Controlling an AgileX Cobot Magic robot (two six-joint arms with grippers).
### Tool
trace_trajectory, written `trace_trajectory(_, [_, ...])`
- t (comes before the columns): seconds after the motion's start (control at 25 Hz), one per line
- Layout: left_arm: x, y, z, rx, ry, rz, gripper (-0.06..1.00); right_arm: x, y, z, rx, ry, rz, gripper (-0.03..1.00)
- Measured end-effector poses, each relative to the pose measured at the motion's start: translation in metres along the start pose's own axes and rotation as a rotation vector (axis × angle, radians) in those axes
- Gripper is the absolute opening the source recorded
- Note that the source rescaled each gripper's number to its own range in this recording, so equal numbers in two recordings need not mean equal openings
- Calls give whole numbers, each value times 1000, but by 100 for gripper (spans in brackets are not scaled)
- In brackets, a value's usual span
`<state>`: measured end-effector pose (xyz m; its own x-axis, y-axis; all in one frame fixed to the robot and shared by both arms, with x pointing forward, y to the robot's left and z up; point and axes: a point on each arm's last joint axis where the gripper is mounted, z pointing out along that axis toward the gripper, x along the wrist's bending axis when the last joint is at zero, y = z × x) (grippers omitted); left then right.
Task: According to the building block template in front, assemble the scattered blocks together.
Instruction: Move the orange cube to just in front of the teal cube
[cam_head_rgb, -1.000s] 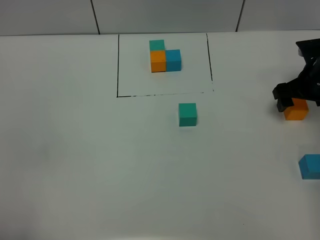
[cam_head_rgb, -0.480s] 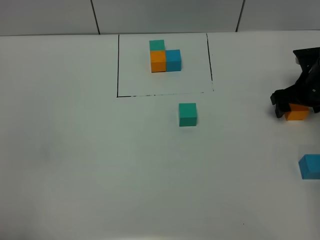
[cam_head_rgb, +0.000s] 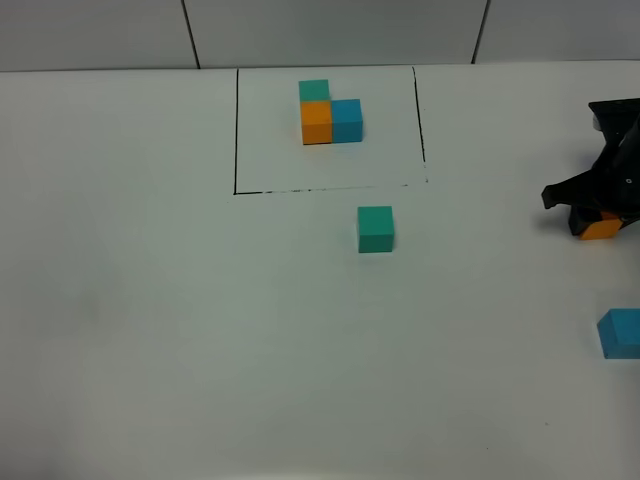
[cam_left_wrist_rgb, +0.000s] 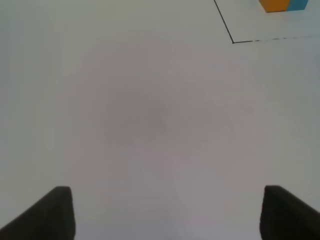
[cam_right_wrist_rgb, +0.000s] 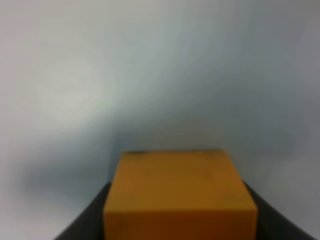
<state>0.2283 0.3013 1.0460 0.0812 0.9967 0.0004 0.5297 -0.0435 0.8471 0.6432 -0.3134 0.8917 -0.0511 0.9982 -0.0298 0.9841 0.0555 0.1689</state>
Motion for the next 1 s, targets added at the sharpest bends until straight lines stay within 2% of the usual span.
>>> trace_trajectory(0.16, [0, 0, 0, 0, 0, 0, 68, 3, -4, -17, 34, -26, -49, 1])
trace_trajectory(0.28, [0, 0, 0, 0, 0, -1, 68, 20, -4, -51, 2, -24, 3, 1])
trace_trajectory(0.4, [0, 0, 0, -1, 0, -1, 68, 53, -14, -73, -9, -11, 37, 1])
trace_trajectory(0.68, [0, 0, 0, -1, 0, -1, 68, 157, -60, -85, 12, 41, 29, 1])
trace_trajectory(0.8, [0, 0, 0, -1, 0, -1, 68, 191, -74, -88, 0, 66, 22, 1])
trace_trajectory(1.0, [0, 0, 0, -1, 0, -1, 68, 228, -90, -86, -25, 83, 83, 1])
